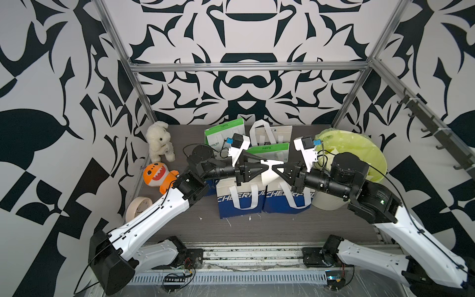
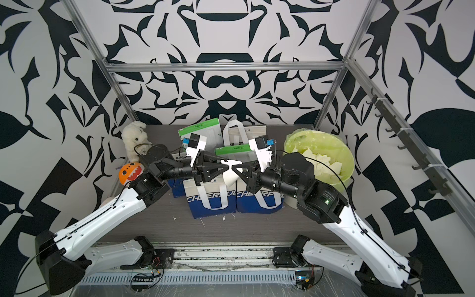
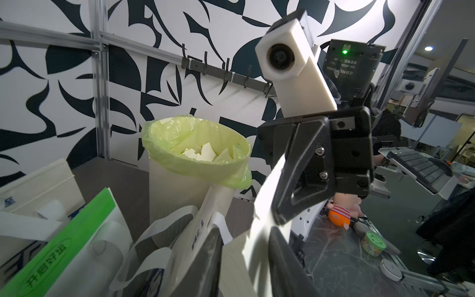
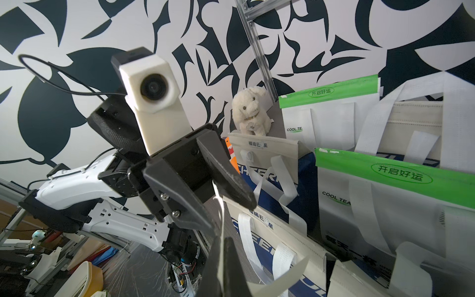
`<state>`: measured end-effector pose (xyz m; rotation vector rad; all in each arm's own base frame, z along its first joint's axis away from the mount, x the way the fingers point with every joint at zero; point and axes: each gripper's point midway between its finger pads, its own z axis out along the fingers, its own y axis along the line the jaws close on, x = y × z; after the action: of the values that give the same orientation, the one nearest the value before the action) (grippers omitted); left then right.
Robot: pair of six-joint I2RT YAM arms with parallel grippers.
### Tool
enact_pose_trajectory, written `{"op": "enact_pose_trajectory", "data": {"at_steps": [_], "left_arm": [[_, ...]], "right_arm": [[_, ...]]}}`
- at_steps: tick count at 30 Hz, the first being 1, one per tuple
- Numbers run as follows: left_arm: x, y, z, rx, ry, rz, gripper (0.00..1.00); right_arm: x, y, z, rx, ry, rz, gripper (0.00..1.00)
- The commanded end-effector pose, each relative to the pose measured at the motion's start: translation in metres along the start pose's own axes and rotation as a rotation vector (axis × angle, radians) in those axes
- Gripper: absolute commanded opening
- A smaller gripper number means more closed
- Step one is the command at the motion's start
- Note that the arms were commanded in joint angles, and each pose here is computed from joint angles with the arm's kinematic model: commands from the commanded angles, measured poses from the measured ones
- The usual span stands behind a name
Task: Shred takeout receipts and throw away
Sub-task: Shred the takeout receipt.
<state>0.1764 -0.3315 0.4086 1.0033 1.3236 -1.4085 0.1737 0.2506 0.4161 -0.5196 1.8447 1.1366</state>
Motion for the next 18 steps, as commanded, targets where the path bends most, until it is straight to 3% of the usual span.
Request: {"op": "enact_pose_trajectory", "data": {"at_steps": [1,6,9,10,13,15,18], "left_arm": [[-0.015,-0.014,-0.002,0.036,-0.028,0.032,0.22],[-0.01,-0.013,0.0,0.042,-0.015,0.021,0.19],[-0.011,-0.015,0.0,0.046,-0.015,0.027,0.04],[-0.01,-0.015,0.0,0.047,-0.009,0.028,0.0],[-0.008,-0.017,-0.002,0.046,0.005,0.029,0.0],[-0.005,-0.017,-0.003,0.04,0.021,0.023,0.0],[-0.003,-0.017,-0.004,0.03,0.034,0.018,0.0]], "right_arm": [[-0.017,0.01,-0.003,-0.031,-0.059,-0.004,0.0],[-0.016,0.007,0.003,-0.024,-0.05,0.0,0.0],[-0.015,0.006,0.005,-0.017,-0.04,0.003,0.0],[-0.014,0.005,0.004,-0.009,-0.037,0.003,0.08],[-0.016,0.005,-0.003,0.004,-0.035,-0.021,0.45],[-0.018,0.007,-0.011,0.011,-0.044,-0.051,0.55],[-0.023,0.012,-0.027,0.019,-0.058,-0.118,0.61]]}}
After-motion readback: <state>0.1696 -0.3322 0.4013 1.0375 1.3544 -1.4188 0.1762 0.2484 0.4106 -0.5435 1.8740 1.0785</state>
